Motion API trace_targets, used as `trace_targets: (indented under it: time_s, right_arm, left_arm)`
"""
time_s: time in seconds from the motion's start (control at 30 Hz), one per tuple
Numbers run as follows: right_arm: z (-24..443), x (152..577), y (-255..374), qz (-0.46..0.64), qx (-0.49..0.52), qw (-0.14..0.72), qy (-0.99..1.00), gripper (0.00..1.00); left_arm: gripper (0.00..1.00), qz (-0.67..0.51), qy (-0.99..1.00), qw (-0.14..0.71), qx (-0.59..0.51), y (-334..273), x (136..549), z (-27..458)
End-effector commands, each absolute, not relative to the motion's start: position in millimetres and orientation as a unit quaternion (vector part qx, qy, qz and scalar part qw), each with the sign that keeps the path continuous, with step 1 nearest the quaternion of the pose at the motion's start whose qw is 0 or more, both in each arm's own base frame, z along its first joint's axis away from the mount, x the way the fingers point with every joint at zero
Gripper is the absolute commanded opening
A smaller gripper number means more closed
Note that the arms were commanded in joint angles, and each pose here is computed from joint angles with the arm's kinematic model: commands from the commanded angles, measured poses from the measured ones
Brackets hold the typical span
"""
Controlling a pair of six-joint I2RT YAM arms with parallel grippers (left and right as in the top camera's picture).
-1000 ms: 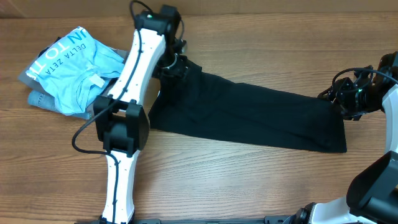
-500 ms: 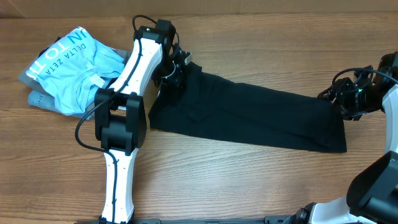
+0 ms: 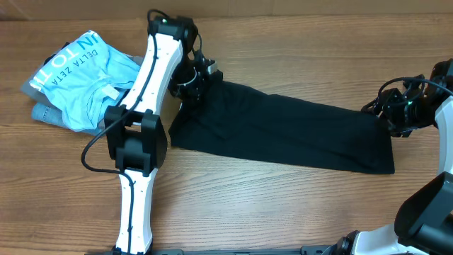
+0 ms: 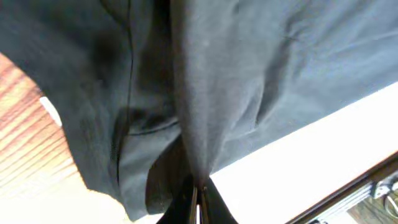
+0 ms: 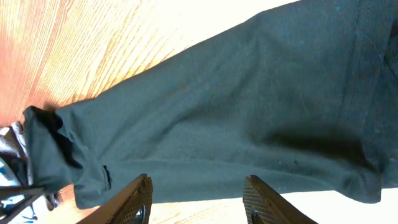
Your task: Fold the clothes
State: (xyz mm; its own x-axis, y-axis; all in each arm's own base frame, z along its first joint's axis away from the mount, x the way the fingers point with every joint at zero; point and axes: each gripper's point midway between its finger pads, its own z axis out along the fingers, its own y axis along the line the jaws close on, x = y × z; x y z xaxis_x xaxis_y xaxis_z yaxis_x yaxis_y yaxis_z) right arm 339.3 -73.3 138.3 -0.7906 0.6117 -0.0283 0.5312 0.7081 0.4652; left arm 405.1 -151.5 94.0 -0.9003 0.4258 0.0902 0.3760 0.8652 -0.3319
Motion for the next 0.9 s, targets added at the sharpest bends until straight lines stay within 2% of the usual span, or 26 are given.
trace_targets:
  time_s: [0.0,0.37,0.67,0.87]
  right_arm:
    - [146,341,-72,0.220,0.299,0.105,0.923,0.51]
    - [144,338,-75,0.209,0.302,0.099,0.925,0.52]
    - [144,339,-76,0.207,0.302,0.100,0.925,0.52]
    - [143,338,-78,0.200,0.303,0.100,0.926,0.53]
  left_arm:
    - [0.04,0.169,-0.961,0.059,-0.209,-154,411,114]
    - [0.04,0.147,-0.972,0.093,-0.161,-147,402,101]
    - [0.04,0.141,-0.958,0.200,-0.149,-157,353,63]
    - [0.04,0.075,-0.965,0.220,-0.118,-137,346,52]
